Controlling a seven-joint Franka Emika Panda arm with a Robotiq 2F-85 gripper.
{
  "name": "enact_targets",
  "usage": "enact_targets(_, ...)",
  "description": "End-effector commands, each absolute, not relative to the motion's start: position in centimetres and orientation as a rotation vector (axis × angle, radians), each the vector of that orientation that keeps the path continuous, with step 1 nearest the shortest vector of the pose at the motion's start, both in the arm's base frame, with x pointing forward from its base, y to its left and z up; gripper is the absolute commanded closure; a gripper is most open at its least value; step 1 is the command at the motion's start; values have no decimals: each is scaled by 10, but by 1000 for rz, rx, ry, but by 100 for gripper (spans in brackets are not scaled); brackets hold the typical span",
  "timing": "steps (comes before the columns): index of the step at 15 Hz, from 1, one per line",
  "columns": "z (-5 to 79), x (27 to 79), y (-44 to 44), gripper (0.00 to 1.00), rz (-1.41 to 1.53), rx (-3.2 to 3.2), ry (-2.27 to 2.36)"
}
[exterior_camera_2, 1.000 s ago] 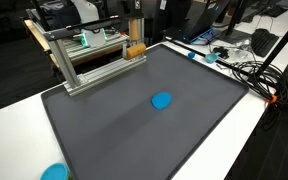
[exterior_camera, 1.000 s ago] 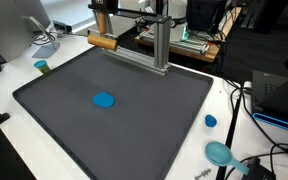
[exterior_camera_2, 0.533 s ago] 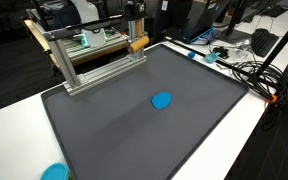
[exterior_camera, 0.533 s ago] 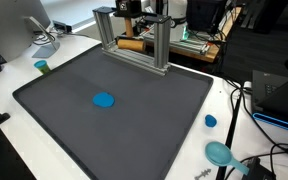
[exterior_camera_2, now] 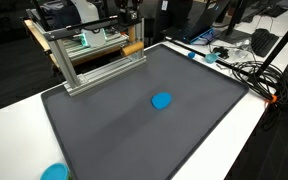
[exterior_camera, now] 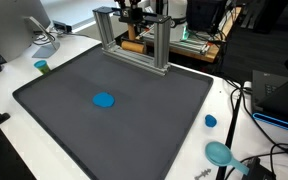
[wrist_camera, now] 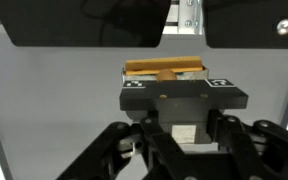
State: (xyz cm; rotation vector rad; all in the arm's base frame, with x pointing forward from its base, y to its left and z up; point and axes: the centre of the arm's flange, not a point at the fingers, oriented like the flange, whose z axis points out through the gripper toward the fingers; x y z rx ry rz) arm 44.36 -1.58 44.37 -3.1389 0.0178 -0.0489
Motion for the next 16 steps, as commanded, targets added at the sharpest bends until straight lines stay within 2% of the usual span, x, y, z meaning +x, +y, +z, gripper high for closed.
enact_targets(1,451,401,-22,77,-140,-3151,155)
enact_targets(6,464,365,-18,77,-223,-3173,127)
enact_targets(16,453,345,-1,77,-139,-3184,-99)
